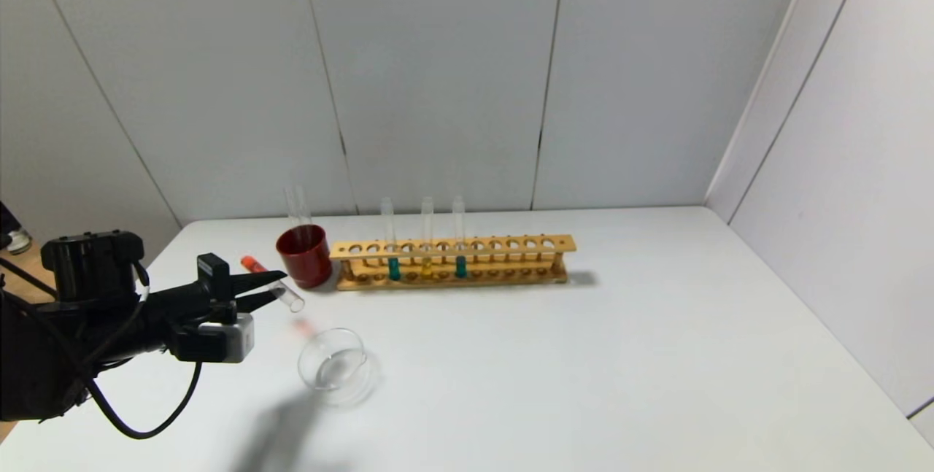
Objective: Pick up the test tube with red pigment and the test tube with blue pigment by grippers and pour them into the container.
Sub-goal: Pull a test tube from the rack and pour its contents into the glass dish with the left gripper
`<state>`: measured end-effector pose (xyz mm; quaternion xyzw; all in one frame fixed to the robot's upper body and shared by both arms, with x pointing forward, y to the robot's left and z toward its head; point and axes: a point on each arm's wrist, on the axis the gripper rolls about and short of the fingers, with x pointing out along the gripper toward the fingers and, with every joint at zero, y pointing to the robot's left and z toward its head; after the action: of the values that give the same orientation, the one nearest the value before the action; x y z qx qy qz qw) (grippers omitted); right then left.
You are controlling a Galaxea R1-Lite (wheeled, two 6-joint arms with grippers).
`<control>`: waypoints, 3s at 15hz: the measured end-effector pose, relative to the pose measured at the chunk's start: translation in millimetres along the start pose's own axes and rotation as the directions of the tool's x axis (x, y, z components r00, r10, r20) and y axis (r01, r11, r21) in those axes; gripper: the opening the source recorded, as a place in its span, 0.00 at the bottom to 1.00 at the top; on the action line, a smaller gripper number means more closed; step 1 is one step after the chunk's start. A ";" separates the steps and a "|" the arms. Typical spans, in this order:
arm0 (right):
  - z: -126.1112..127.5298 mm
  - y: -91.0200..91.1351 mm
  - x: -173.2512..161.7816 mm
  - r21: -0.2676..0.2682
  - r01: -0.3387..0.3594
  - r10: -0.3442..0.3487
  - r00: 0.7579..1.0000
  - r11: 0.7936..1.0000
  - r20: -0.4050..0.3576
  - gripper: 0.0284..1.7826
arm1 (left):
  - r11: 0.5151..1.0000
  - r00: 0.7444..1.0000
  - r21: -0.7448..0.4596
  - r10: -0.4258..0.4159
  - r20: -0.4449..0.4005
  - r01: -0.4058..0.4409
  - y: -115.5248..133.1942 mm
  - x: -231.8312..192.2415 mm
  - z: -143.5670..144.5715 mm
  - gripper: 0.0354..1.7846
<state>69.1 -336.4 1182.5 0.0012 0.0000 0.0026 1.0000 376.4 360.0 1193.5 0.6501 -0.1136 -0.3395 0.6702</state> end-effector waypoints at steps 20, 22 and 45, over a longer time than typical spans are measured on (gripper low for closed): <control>0.0 0.0 0.0 0.000 0.000 0.000 1.000 1.000 0.000 0.98 | 0.957 1.000 0.289 0.005 -0.007 -0.002 6.6 24.5 -6.8 0.15; 0.0 0.0 0.0 0.000 0.000 0.000 1.000 1.000 0.000 0.98 | 0.952 1.000 0.306 0.006 -0.009 -0.003 7.3 22.1 -5.8 0.15; 0.0 0.0 0.0 0.000 0.000 0.000 1.000 1.000 0.000 0.98 | 0.839 0.998 0.542 0.063 -0.016 -0.044 26.6 3.0 5.2 0.15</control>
<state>69.1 -336.4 1182.5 0.0012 -0.0002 0.0023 1.0000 383.7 352.1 1218.6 0.8151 -0.2117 -0.2639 0.4703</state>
